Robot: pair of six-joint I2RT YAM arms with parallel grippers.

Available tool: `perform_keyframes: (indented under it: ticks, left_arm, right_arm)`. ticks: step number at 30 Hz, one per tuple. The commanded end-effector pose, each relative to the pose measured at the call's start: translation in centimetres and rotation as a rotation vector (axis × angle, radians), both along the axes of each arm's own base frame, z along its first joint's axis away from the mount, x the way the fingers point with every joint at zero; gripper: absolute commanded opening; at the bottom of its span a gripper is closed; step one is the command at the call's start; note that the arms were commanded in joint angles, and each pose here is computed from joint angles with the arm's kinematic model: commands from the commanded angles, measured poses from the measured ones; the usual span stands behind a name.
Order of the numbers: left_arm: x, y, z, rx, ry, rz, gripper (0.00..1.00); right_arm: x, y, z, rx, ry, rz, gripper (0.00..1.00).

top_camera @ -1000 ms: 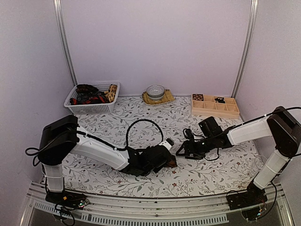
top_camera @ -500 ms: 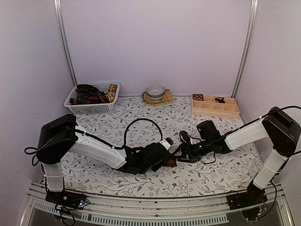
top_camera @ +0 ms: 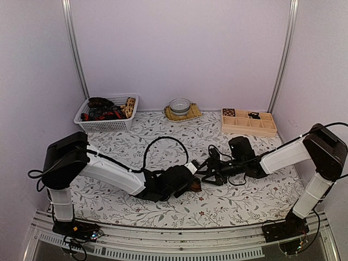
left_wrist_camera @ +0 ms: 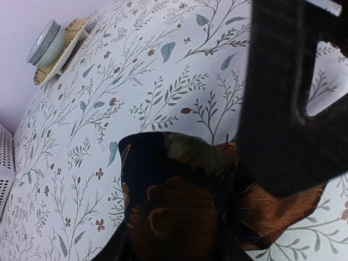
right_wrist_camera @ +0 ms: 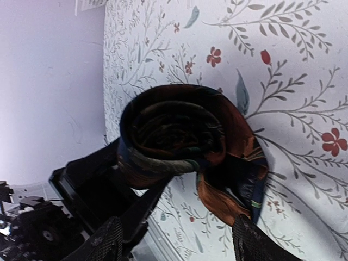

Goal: Roll the ties
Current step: Roll the tie at the center of the board.

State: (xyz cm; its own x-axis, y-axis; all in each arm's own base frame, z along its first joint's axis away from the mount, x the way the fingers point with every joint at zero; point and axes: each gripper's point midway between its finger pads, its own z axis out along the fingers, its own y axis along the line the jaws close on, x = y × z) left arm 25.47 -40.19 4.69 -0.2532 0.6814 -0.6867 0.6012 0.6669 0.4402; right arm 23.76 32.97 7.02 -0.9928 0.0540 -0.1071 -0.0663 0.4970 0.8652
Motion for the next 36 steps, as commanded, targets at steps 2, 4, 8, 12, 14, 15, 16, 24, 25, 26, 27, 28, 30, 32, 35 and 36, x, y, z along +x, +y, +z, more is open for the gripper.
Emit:
perform_keyframes:
  ticks: [2, 4, 8, 12, 14, 15, 16, 24, 25, 26, 27, 28, 30, 32, 35, 36]
  left_arm:
    - [-1.0, 1.8, -2.6, 0.097, 0.039, -0.038, 0.27]
    - [-1.2, 1.7, -2.8, 0.09, 0.043, -0.049, 0.27]
    - [-1.5, 1.5, -3.1, 0.072, 0.059, -0.069, 0.27]
    - [-1.5, 0.9, -1.4, 0.011, 0.048, -0.082, 0.27]
    - [-1.5, 0.7, -1.3, 0.002, 0.047, -0.089, 0.27]
    - [-1.5, 0.6, -1.3, -0.001, 0.046, -0.091, 0.27]
    - [-1.6, 0.6, -1.3, -0.004, 0.047, -0.096, 0.27]
    - [-1.6, 0.6, -1.5, -0.003, 0.043, -0.105, 0.27]
    - [-1.6, 0.5, -1.5, -0.006, 0.042, -0.107, 0.27]
    - [-1.7, 0.5, -1.5, -0.008, 0.042, -0.111, 0.27]
    - [-1.7, 0.4, -1.5, -0.009, 0.042, -0.115, 0.27]
    - [-1.7, 0.4, -1.5, -0.012, 0.042, -0.118, 0.27]
    - [-1.9, 0.2, -1.4, -0.019, 0.043, -0.129, 0.27]
    - [-2.0, 0.1, -1.4, -0.023, 0.04, -0.138, 0.27]
    - [-2.0, -0.1, -1.5, -0.022, 0.041, -0.151, 0.28]
    - [-2.1, -0.2, -1.5, -0.022, 0.041, -0.157, 0.28]
  right_arm:
    - [0.9, 1.4, 2.0, 0.148, 0.089, -0.086, 0.69]
    - [1.2, 1.6, 2.0, 0.171, 0.111, -0.1, 0.68]
    - [1.5, 2.1, 1.1, 0.175, 0.164, -0.12, 0.68]
    - [1.4, 2.3, -0.4, 0.172, 0.225, -0.129, 0.68]
    - [1.3, 2.5, -1.0, 0.179, 0.252, -0.13, 0.67]
    - [1.2, 2.6, -1.2, 0.183, 0.265, -0.132, 0.67]
    - [1.2, 2.6, -1.6, 0.185, 0.275, -0.136, 0.67]
    - [1.4, 4.2, -0.7, 0.25, 0.311, -0.12, 0.66]
    - [1.3, 4.4, -0.9, 0.247, 0.317, -0.118, 0.66]
    - [1.3, 4.4, -1.2, 0.244, 0.325, -0.117, 0.66]
    - [1.3, 4.5, -1.4, 0.243, 0.331, -0.117, 0.66]
    - [1.1, 4.7, -1.6, 0.241, 0.337, -0.112, 0.66]
    - [1.0, 4.8, -2.1, 0.233, 0.349, -0.107, 0.66]
    - [0.8, 4.9, -2.6, 0.227, 0.359, -0.107, 0.66]
    - [0.7, 5.2, -3.0, 0.223, 0.37, -0.103, 0.65]
    - [0.7, 5.2, -3.2, 0.22, 0.373, -0.104, 0.64]
